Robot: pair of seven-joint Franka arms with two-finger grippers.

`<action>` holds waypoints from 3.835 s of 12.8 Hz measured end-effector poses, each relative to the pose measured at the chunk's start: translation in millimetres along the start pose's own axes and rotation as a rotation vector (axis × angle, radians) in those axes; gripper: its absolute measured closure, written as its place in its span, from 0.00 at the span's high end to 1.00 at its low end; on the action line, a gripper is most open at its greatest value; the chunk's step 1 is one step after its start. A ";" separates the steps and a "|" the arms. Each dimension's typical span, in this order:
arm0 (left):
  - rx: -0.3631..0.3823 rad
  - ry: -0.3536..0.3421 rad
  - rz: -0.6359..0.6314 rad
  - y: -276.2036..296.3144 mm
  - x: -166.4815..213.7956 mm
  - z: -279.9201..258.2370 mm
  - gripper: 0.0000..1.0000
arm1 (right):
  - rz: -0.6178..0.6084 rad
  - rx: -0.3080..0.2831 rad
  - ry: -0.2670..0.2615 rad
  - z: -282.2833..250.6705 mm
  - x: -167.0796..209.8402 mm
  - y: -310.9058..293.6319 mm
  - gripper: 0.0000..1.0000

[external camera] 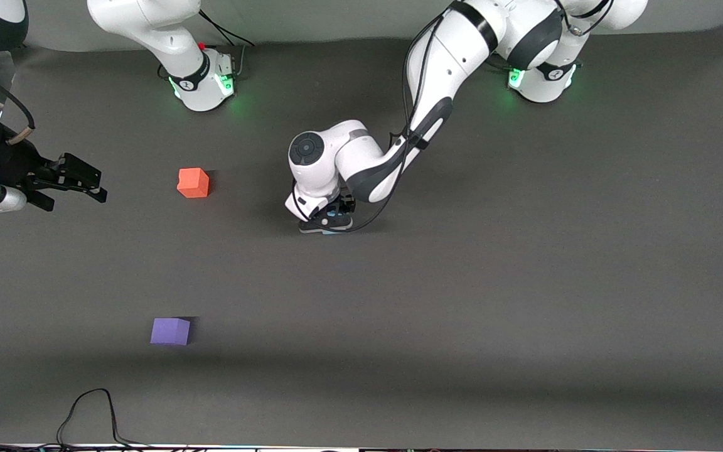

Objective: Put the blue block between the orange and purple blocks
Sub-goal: 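Carry the blue cube to the table middle and release it, then withdraw the left gripper while the right gripper reaches the blue cube, then lower the right gripper and grasp the blue cube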

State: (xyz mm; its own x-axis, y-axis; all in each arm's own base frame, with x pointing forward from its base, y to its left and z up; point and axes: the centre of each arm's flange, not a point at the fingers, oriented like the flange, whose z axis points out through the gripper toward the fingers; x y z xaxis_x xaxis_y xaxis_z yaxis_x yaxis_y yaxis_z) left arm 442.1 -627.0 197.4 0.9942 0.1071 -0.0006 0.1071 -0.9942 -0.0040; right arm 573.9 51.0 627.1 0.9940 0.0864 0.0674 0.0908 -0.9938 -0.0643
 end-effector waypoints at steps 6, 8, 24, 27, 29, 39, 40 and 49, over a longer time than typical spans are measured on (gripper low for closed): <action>-0.032 0.016 -0.087 -30.9 61.9 -88.2 1.00 | 0.006 -0.006 -0.034 21.6 11.2 2.0 1.00; -0.063 -0.010 -0.131 -73.7 103.1 -168.4 1.00 | 0.005 -0.006 -0.023 16.0 11.7 1.7 1.00; -0.058 -0.151 -0.039 -577.3 216.6 -327.5 1.00 | 0.297 0.070 -0.112 71.2 -2.9 -301.6 1.00; -0.060 -0.132 -0.027 -597.7 216.4 -336.2 1.00 | 0.301 0.016 -0.127 111.7 4.7 -314.9 1.00; -0.051 -0.112 -0.023 -609.7 213.8 -346.9 1.00 | 0.274 -0.036 -0.125 152.0 6.6 -330.4 1.00; -0.031 -0.090 0.025 -601.6 194.3 -378.2 1.00 | 0.043 -0.100 0.021 318.0 -80.2 -366.7 1.00; -0.031 -0.093 0.027 -601.6 193.2 -379.1 1.00 | 0.032 -0.085 0.044 333.0 -87.2 -362.5 1.00; -0.030 -0.101 0.044 -600.5 188.0 -383.9 1.00 | -0.028 -0.047 0.086 436.6 -154.3 -359.2 1.00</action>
State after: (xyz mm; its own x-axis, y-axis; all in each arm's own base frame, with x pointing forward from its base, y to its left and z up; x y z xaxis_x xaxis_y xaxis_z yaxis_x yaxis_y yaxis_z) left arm 565.0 -11.3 583.6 0.9930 0.0617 -0.1010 0.0649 -0.9975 0.0282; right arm 414.8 425.2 205.1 0.9819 0.1101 0.1544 0.1137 -0.9934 -0.0146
